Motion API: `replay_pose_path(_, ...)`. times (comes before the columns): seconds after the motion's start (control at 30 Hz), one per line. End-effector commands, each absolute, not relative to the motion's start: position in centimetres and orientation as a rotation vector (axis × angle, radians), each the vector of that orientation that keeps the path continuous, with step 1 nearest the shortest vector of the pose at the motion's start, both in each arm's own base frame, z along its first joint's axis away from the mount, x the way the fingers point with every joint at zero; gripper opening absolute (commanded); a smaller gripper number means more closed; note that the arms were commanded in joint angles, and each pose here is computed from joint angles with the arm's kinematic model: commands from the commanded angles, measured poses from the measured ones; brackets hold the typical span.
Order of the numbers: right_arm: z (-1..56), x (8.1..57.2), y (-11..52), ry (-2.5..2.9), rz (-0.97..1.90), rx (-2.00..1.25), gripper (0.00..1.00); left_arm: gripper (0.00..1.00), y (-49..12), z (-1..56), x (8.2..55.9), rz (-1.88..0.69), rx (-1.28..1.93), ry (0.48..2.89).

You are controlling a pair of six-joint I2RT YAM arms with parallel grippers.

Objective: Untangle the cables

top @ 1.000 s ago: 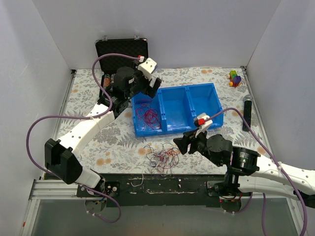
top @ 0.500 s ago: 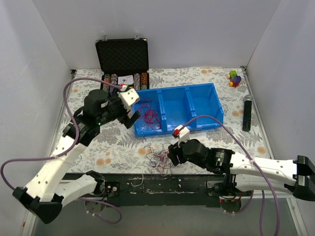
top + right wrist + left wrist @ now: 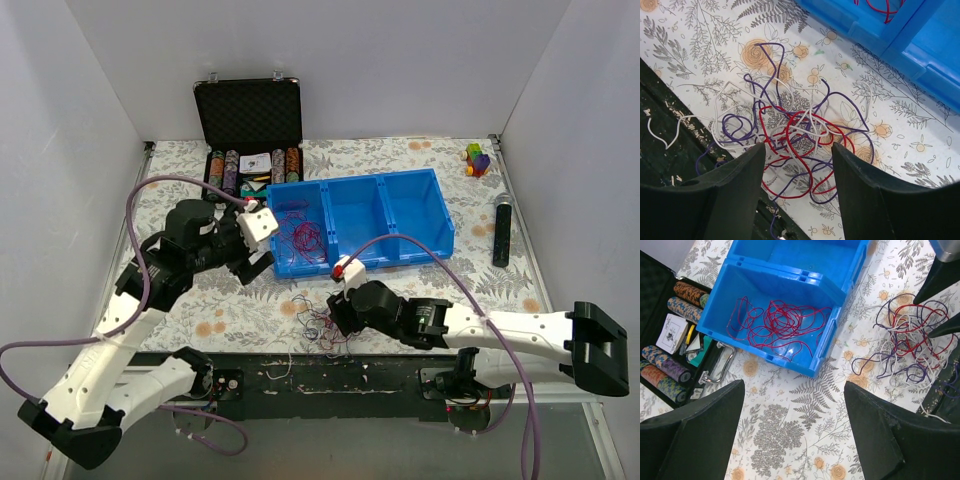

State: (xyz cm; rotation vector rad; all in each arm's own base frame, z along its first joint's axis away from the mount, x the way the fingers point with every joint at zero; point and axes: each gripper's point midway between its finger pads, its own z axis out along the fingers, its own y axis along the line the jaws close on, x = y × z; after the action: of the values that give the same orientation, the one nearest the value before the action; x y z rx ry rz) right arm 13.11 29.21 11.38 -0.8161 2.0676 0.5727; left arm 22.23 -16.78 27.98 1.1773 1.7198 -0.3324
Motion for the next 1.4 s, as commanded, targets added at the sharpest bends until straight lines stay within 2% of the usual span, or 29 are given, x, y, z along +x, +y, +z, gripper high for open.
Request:
replay_pose_path(0.0, 13.9, 14.5, 30.9, 1.979, 0.575, -0.806, 0.61, 0.79, -16.0, 28.3, 21.1, -0.301, 1.223, 1.667)
replay_pose_path(0.1, 13.7, 14.9, 30.7, 1.984, 0.554, -0.809, 0.49, 0.68, -15.7, 28.4, 21.0, -0.271, 1.244, 1.638)
replay_pose_path(0.17, 13.8, 14.9, 30.5, 1.984, 0.565, -0.81, 0.34, 0.61, -15.6, 28.5, 20.9, -0.263, 1.25, 1.63)
replay_pose_path(0.23, 14.1, 14.8, 30.5, 1.968, 0.593, -0.809, 0.24, 0.59, -15.5, 28.5, 21.0, -0.255, 1.255, 1.627)
replay_pose_path(0.27, 14.1, 14.8, 30.4, 1.965, 0.603, -0.807, 0.21, 0.58, -15.5, 28.4, 21.0, -0.252, 1.259, 1.628)
replay_pose_path(0.43, 14.0, 14.5, 29.9, 1.965, 0.604, -0.837, 0.19, 0.56, -15.7, 29.1, 21.2, -0.253, 1.265, 1.616)
replay_pose_path(0.5, 13.7, 14.4, 29.5, 1.968, 0.602, -0.838, 0.13, 0.55, -15.9, 29.5, 21.3, -0.262, 1.259, 1.617)
replay_pose_path(0.57, 13.6, 14.3, 29.3, 1.97, 0.609, -0.841, 0.13, 0.55, -16.1, 29.8, 21.5, -0.27, 1.258, 1.618)
replay_pose_path(0.6, 13.4, 14.1, 29.3, 1.976, 0.612, -0.851, 0.16, 0.55, -16.2, 29.9, 21.6, -0.276, 1.256, 1.621)
replay_pose_path(0.67, 13.4, 13.8, 29.1, 1.988, 0.621, -0.86, 0.4, 0.55, -16.3, 30.1, 21.6, -0.285, 1.25, 1.626)
replay_pose_path(0.8, 13.1, 13.4, 28.4, 2.006, 0.631, -0.84, 0.46, 0.57, -16.3, 30.4, 21.5, -0.285, 1.244, 1.62)
replay_pose_path(0.93, 12.5, 13.0, 27.9, 2.02, 0.645, -0.83, 0.46, 0.61, -16.3, 30.5, 21.4, -0.29, 1.238, 1.625)
replay_pose_path(1.17, 10.7, 12.3, 28.0, 2.066, 0.66, -0.853, 0.38, 0.63, -16.5, 30.9, 21.7, -0.296, 1.232, 1.634)
replay_pose_path(1.37, 10.5, 12.6, 28.6, 2.077, 0.648, -0.857, 0.24, 0.64, -16.3, 31.0, 21.7, -0.286, 1.232, 1.625)
